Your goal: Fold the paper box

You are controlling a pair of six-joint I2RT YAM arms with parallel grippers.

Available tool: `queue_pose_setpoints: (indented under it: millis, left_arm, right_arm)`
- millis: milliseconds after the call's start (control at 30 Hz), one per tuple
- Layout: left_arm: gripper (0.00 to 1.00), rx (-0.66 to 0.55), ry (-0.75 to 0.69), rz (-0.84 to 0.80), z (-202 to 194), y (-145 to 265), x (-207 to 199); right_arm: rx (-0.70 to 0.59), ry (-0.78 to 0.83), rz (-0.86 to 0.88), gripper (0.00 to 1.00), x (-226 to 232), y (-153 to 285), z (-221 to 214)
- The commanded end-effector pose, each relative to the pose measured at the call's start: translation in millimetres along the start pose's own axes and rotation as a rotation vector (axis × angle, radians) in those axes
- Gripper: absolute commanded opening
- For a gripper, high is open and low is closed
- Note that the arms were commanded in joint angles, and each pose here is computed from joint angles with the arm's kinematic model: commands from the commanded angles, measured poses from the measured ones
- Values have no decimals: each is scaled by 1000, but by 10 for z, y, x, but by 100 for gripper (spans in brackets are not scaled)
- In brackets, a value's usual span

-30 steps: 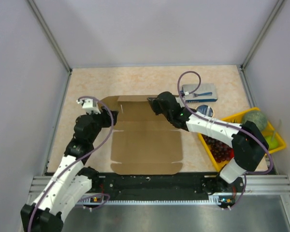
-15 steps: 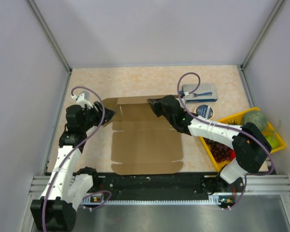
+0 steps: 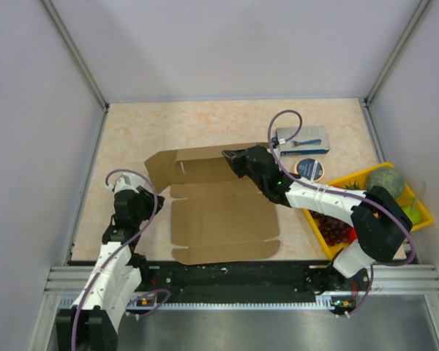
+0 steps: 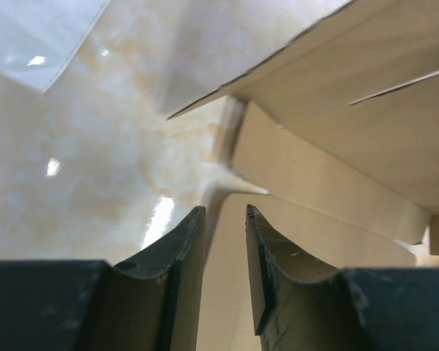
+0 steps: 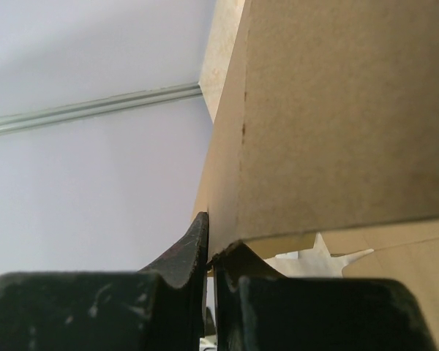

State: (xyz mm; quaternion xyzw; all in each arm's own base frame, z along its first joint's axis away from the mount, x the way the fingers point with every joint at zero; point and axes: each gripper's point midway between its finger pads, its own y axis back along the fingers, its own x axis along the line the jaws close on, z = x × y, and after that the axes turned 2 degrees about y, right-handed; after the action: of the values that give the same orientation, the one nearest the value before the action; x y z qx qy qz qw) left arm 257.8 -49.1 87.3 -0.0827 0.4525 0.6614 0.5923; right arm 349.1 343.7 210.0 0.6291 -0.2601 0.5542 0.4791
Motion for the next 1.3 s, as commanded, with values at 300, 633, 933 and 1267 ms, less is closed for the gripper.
queue_pose_setpoints:
  millis: [300, 633, 933, 1267]
  left_arm:
    - [24, -7, 7, 182, 24, -491, 296]
    - [17, 68, -47, -12, -106, -653, -226]
    - [17, 55, -108, -214, 0, -505, -692]
    - [18, 86, -127, -182, -59, -446, -639]
  right_arm:
    - [7, 17, 45, 0, 135, 63, 18]
    - [12, 11, 46, 0, 148, 57, 11]
    - [20, 22, 60, 0, 141, 79, 5]
    - [25, 65, 65, 0, 25, 129, 13]
